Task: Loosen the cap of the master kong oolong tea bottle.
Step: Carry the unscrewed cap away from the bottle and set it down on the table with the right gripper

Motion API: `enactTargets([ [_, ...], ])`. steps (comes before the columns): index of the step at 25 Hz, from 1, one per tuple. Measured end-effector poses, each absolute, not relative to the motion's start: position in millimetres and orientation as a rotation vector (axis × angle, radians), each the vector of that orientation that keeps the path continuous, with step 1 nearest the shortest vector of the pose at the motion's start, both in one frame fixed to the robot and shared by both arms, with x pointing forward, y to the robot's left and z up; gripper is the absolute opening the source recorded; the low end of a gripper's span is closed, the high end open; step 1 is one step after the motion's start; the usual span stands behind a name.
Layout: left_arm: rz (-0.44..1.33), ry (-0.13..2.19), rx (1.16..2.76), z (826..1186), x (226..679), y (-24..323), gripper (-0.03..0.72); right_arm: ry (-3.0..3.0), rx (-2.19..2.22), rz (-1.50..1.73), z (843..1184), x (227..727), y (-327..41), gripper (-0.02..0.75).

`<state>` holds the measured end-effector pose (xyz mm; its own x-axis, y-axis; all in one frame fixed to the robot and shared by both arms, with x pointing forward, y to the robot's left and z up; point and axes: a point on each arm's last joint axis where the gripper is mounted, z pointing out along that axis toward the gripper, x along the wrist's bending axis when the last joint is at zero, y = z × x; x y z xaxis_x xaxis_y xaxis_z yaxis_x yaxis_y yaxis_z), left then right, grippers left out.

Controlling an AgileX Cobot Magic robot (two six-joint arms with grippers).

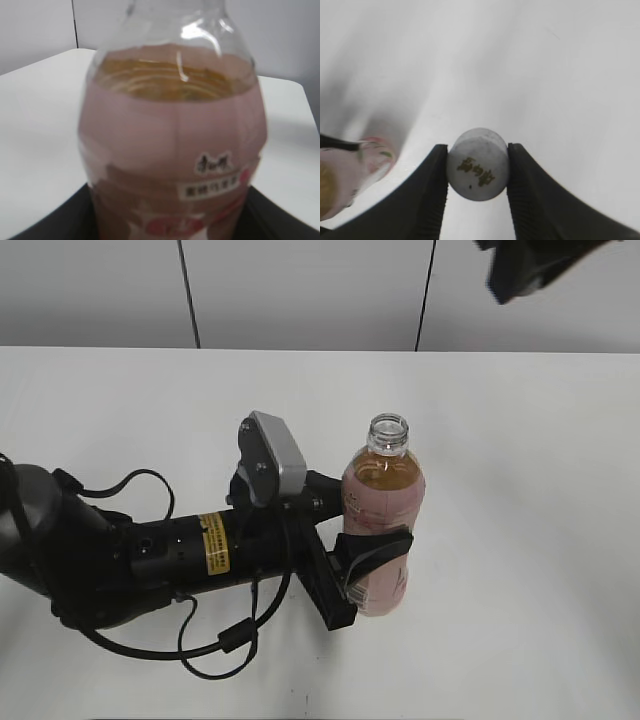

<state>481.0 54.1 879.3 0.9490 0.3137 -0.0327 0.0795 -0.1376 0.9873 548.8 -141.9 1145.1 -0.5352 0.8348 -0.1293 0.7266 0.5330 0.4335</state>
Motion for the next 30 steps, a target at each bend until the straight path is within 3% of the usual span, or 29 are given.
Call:
enactTargets([
  [4, 0.208, 0.299, 1.705, 879.3, 481.0, 54.1, 0.385, 2.35, 1.612, 0.34, 1113.8, 557.6, -189.5, 0.276],
  [11, 0.208, 0.294, 1.706, 879.3, 480.8, 54.1, 0.385, 2.498, 1.828, 0.119, 962.3, 513.6, -201.7, 0.276],
  [15, 0.208, 0.294, 1.706, 879.3, 480.8, 54.1, 0.385, 2.521, 1.88, 0.034, 911.7, 504.2, -204.3, 0.276],
  [24, 0.208, 0.293, 1.706, 879.3, 480.8, 54.1, 0.385, 2.528, 1.891, 0.06, 891.3, 509.8, -200.5, 0.29],
  [30, 0.208, 0.293, 1.706, 879.3, 480.8, 54.1, 0.385, 2.548, 1.893, 0.089, 891.4, 509.5, -198.1, 0.5],
])
